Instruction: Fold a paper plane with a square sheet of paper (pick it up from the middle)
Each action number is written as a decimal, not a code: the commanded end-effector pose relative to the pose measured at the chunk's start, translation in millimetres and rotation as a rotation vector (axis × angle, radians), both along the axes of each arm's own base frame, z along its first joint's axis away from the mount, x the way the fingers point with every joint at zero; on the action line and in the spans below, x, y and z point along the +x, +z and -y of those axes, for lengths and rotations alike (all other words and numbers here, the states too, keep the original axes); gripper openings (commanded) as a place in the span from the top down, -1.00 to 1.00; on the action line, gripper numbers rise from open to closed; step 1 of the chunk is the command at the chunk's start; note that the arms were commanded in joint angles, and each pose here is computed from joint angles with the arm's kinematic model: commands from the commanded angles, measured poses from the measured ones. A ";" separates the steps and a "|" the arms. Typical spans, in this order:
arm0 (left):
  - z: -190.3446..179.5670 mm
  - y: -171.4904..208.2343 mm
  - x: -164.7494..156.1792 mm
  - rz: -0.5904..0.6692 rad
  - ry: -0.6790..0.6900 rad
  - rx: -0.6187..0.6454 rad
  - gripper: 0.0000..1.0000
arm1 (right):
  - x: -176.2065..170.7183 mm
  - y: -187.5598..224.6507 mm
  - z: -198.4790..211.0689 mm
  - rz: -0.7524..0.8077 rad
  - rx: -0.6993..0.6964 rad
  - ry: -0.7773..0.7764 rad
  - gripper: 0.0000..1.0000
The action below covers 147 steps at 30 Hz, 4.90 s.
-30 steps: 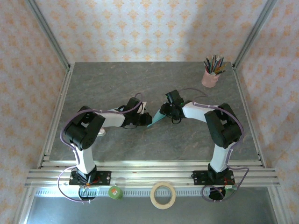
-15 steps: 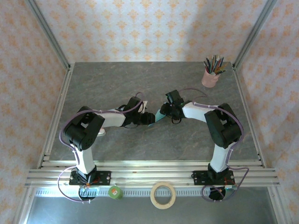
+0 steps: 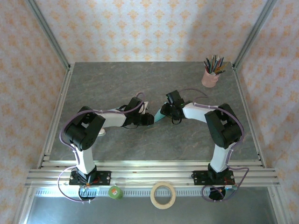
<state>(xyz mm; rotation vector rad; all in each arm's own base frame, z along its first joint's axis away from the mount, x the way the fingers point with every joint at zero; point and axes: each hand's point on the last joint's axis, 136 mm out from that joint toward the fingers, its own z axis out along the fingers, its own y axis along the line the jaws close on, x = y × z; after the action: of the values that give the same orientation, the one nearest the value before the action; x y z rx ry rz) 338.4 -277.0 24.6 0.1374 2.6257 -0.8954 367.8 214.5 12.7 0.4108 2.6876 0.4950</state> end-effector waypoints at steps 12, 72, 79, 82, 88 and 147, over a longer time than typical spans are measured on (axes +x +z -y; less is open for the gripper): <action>-2.7 -22.7 -6.2 -0.061 -0.003 0.044 0.47 | -45.2 -75.4 27.6 -0.176 -0.119 0.006 0.05; -13.8 -60.4 -25.9 -0.154 -0.045 0.124 0.47 | -0.2 35.9 -46.5 0.105 0.266 0.115 0.44; -13.6 -60.5 -27.3 -0.156 -0.051 0.122 0.52 | 1.4 33.6 -47.5 0.101 0.261 0.119 0.44; -13.6 -60.6 -27.4 -0.157 -0.052 0.123 0.52 | 1.8 32.6 -47.2 0.099 0.258 0.116 0.44; -13.5 -61.9 -27.5 -0.160 -0.053 0.124 0.53 | 0.7 26.6 -44.6 0.086 0.238 0.112 0.44; 29.9 43.2 6.3 0.024 -0.068 -0.095 0.74 | -30.5 -40.9 -7.0 -0.088 0.034 0.077 0.82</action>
<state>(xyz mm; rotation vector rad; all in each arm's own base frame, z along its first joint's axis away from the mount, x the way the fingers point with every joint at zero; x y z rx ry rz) 343.8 -288.0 63.4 0.1644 2.5870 -0.9468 365.5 252.1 20.3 0.2949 2.6366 0.7753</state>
